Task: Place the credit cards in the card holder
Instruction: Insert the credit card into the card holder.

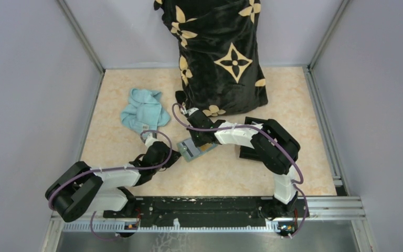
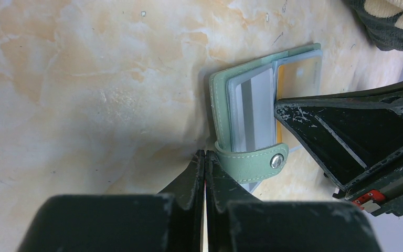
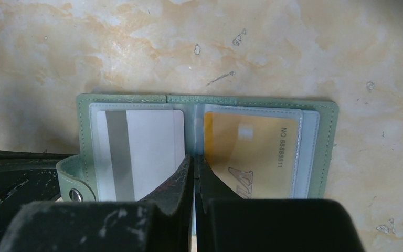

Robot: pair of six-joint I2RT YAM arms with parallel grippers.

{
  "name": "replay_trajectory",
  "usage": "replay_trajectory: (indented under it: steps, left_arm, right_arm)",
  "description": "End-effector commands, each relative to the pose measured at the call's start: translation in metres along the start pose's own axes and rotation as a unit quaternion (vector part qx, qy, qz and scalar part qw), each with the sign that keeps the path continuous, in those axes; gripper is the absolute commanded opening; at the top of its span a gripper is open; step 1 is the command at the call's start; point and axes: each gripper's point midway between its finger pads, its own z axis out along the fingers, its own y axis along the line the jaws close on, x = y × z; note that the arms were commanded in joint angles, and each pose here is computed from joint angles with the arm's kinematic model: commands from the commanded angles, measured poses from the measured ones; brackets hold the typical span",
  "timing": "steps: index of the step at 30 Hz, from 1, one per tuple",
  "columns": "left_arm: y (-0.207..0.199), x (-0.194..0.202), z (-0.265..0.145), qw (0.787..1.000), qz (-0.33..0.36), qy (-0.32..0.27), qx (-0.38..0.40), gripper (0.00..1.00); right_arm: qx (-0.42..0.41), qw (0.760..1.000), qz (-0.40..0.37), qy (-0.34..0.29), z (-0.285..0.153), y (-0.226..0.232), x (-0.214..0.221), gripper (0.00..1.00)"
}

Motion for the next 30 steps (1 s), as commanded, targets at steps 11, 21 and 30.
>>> replay_trajectory:
  steps: [11,21,30]
  left_arm:
    - [0.000,0.003,0.001,1.000,0.006,0.005,-0.006,0.03]
    - [0.014,-0.003,-0.006,0.999,0.011,-0.009,-0.036,0.04]
    - [0.026,-0.020,-0.029,0.997,-0.014,-0.043,-0.055,0.13]
  right_arm:
    - [-0.039,0.999,0.008,0.007,-0.005,0.025,0.004,0.00]
    - [-0.019,1.000,0.006,-0.020,-0.016,0.023,-0.015,0.00]
    - [0.008,0.997,-0.009,-0.075,-0.046,0.017,-0.057,0.16]
